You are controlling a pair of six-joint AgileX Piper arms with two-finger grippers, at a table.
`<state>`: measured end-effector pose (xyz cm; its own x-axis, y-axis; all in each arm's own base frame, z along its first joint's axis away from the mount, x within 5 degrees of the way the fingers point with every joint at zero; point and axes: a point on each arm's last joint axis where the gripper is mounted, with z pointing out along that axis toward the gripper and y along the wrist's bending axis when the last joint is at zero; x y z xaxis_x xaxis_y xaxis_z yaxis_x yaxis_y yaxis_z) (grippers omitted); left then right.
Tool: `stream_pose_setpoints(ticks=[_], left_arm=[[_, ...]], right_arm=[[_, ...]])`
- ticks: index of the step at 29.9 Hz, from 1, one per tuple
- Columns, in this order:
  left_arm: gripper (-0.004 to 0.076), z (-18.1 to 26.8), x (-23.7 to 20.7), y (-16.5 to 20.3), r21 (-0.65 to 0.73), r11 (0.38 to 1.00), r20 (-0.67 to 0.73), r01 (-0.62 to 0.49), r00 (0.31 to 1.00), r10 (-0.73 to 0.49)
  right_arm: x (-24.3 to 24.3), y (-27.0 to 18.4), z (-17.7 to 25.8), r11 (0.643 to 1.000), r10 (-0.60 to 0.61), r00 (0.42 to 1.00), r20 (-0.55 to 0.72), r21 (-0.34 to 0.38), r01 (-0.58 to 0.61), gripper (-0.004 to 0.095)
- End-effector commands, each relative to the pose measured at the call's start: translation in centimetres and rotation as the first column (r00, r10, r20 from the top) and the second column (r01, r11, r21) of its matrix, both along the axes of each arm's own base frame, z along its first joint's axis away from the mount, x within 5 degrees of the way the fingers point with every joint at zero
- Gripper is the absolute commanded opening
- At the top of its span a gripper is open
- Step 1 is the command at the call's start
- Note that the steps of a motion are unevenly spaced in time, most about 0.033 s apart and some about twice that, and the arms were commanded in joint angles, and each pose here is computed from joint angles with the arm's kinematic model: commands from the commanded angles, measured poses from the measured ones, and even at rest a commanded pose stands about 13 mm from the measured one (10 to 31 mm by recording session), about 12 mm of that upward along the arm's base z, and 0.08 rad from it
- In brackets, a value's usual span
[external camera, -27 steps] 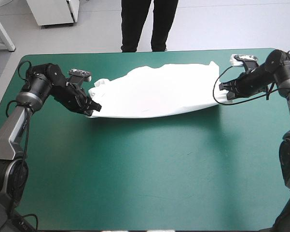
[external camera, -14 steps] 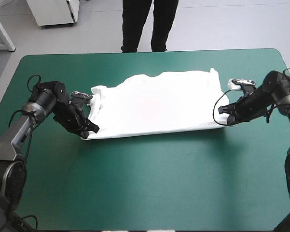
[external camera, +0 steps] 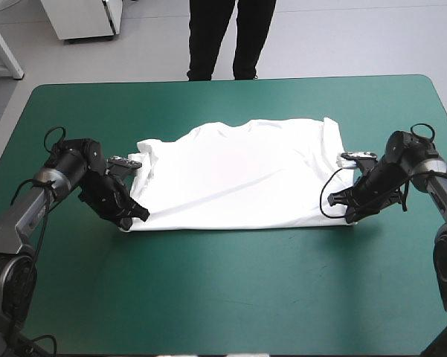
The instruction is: Fold the cloth
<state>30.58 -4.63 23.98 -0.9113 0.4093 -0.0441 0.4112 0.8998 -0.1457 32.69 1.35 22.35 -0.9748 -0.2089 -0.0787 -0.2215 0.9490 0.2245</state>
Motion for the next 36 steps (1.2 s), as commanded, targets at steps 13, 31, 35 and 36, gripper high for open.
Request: stream_pose_setpoints(ticks=[13, 31, 35, 36], left_arm=[[0.0155, 2.2, -1.6, 0.3, 0.014, 1.000, 0.019, -0.017, 1.000, 0.016], [0.0380, 10.4, -1.3, 1.7, 0.040, 0.987, 0.535, -0.158, 0.837, 0.112], [0.0380, 10.7, 1.6, 1.4, 0.026, 0.987, 0.583, -0.156, 0.805, 0.112], [0.0380, 10.8, 2.2, 1.3, 0.024, 0.988, 0.591, -0.155, 0.799, 0.111]], right_arm=[[-1.5, -0.3, 4.2, 1.000, 0.005, 0.995, 0.097, -0.011, -0.004, 0.0171], [-5.0, 0.1, 10.9, 0.998, -0.062, 0.935, 0.350, 0.032, 0.054, 0.0500], [-4.9, 0.2, 11.0, 0.997, -0.080, 0.931, 0.357, 0.050, 0.067, 0.0500], [-4.9, 0.2, 11.0, 0.996, -0.081, 0.929, 0.361, 0.050, 0.068, 0.0500]])
